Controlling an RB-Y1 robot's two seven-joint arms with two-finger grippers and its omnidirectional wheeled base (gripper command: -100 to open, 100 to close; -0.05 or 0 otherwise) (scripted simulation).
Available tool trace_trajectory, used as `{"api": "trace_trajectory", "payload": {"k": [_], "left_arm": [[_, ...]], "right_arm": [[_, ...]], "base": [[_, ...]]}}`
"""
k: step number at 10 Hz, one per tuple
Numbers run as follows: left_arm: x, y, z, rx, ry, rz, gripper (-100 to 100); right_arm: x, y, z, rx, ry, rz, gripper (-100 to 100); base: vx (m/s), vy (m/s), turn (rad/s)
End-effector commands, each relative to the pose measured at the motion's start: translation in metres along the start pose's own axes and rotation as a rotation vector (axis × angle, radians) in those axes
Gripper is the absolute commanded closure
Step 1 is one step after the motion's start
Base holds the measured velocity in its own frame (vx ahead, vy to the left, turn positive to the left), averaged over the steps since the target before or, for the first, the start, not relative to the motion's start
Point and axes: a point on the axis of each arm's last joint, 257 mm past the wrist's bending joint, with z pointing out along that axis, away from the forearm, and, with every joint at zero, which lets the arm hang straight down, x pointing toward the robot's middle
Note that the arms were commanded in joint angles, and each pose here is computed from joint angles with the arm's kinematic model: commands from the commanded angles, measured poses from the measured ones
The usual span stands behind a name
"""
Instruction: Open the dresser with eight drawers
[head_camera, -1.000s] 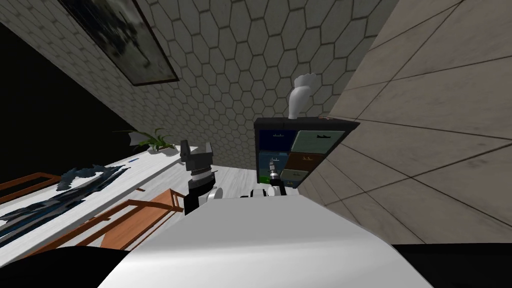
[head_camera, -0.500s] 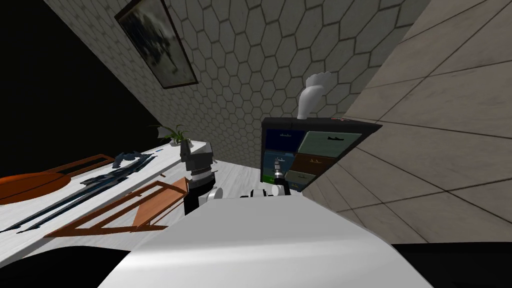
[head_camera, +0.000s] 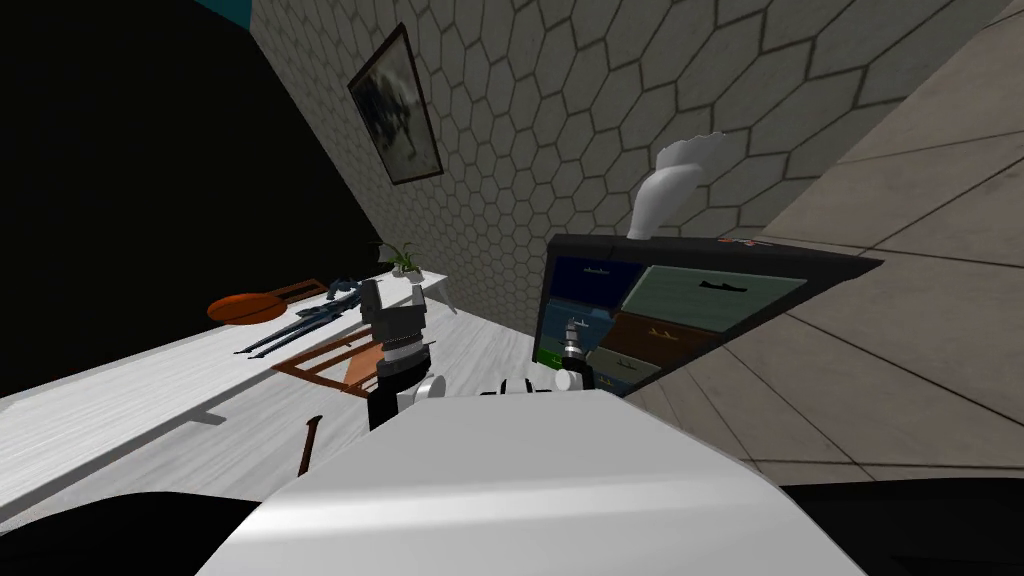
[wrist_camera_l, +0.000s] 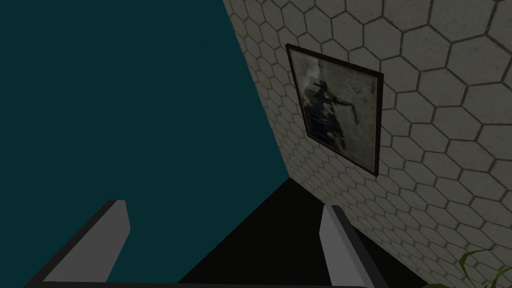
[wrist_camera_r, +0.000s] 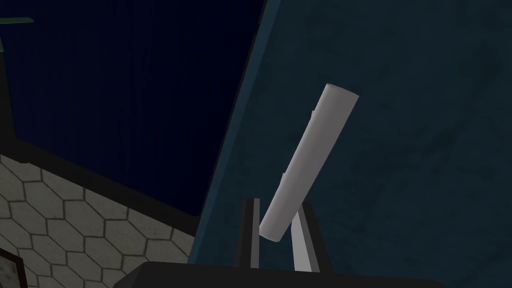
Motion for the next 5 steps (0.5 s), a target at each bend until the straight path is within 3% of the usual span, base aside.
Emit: {"api": "trace_trajectory", "payload": {"k": [1, 2, 3, 5], "left_arm": [[0.0, 0.0, 0.0, 0.0, 0.0, 0.0, 0], [0.0, 0.0, 0.0, 0.0, 0.0, 0.0, 0], [0.0, 0.0, 0.0, 0.0, 0.0, 0.0, 0], [0.0, 0.0, 0.0, 0.0, 0.0, 0.0, 0]], "right_arm": [[0.029, 0.015, -0.002, -0.03, 0.047, -0.023, 100], [0.051, 0.021, -0.005, -0.046, 0.085, -0.023, 100], [0.06, 0.023, -0.004, -0.049, 0.102, -0.03, 100], [0.081, 0.028, -0.003, -0.055, 0.141, -0.047, 100]], "base": [[-0.002, 0.026, -0.031], [-0.051, 0.05, 0.36], [-0.094, 0.04, 0.421], [-0.044, 0.013, 0.112]]}}
